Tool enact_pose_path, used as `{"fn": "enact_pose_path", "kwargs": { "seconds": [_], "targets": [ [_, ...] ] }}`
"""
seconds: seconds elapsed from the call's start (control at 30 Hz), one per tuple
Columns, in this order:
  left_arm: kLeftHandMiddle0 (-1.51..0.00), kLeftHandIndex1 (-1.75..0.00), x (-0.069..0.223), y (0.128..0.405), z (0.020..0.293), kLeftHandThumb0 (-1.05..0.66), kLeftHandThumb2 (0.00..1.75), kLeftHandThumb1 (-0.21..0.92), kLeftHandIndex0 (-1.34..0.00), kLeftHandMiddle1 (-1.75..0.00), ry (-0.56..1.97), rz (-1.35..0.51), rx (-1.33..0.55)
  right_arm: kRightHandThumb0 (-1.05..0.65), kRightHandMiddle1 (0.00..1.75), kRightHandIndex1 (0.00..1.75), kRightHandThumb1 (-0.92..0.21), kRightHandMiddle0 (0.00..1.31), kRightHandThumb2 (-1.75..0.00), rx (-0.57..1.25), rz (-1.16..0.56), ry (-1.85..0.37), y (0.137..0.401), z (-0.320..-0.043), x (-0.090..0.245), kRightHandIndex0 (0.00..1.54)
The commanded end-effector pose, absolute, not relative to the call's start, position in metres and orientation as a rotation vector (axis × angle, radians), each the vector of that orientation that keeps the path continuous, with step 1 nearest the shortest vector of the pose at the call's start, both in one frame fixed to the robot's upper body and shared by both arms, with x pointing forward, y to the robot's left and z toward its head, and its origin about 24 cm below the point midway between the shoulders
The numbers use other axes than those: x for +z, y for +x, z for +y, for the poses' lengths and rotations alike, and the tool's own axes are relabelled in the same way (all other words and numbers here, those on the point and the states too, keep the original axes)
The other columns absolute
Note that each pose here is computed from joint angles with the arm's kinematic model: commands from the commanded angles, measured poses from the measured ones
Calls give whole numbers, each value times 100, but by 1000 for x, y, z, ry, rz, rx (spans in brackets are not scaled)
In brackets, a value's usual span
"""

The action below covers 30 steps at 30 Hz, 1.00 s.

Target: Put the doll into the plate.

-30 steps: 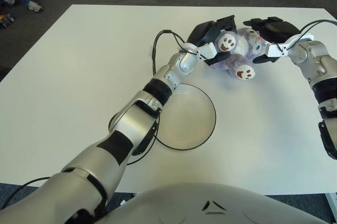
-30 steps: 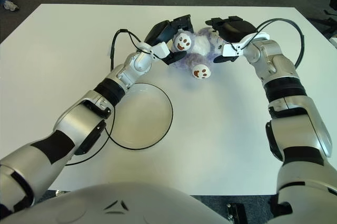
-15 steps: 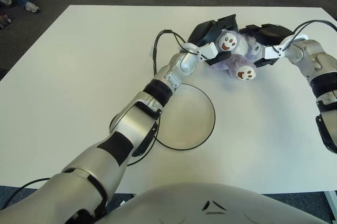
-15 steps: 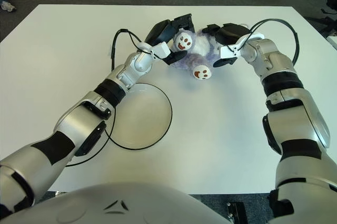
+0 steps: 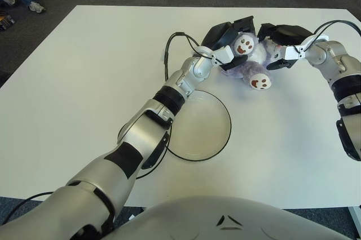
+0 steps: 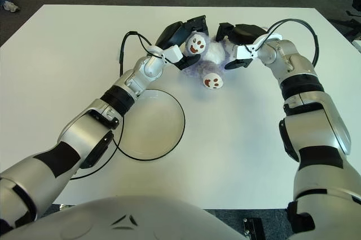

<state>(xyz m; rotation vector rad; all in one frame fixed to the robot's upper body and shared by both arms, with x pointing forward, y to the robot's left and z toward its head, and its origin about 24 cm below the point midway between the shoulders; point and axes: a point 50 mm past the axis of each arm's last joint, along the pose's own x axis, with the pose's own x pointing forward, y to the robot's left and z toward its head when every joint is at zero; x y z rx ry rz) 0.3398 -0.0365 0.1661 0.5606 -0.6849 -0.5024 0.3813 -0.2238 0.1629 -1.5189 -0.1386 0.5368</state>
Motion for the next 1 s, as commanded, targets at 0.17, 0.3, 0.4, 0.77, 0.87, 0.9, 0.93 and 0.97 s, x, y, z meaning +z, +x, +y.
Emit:
{"fn": "enact_pose_path", "kwargs": {
  "seconds": [0.17,0.3,0.4,0.77,0.87,0.9,0.93,0.97],
  "targets": [
    [-71,-168,164,342,-32,-1,156,7,-71,-170,591,-675,-484,-71,172,143,-26,13,-92,637,7,-1501,383,-212,139,36],
    [-72,-166,164,342,-32,-1,155,6,-72,-168,602,-675,-489,-66,174,144,-25,26,-93,620,19,-1446,381,-211,137,37],
    [-72,-165,164,341,-32,-1,155,6,-72,-167,600,-674,-491,-64,174,144,-24,32,-94,562,45,-1376,382,-211,136,38],
    [-72,-167,165,341,-31,-1,157,5,-72,-169,588,-680,-492,-3,173,152,-61,40,-89,294,253,-1391,381,-204,81,36],
    [-72,-167,165,342,-31,-1,157,5,-72,-169,578,-677,-489,-1,167,159,-48,45,-104,258,266,-1574,377,-206,60,45],
    [-72,-167,165,342,-31,-1,157,5,-72,-169,583,-682,-483,-1,167,160,-47,45,-106,326,251,-1534,380,-203,79,46],
    [-72,-166,165,342,-31,-1,155,6,-72,-168,587,-685,-479,-1,170,153,-50,45,-101,383,233,-1507,381,-200,95,46],
    [-72,-166,166,342,-30,-1,155,6,-72,-168,591,-691,-474,-1,171,150,-52,45,-99,420,221,-1497,381,-198,105,46]
  ]
}}
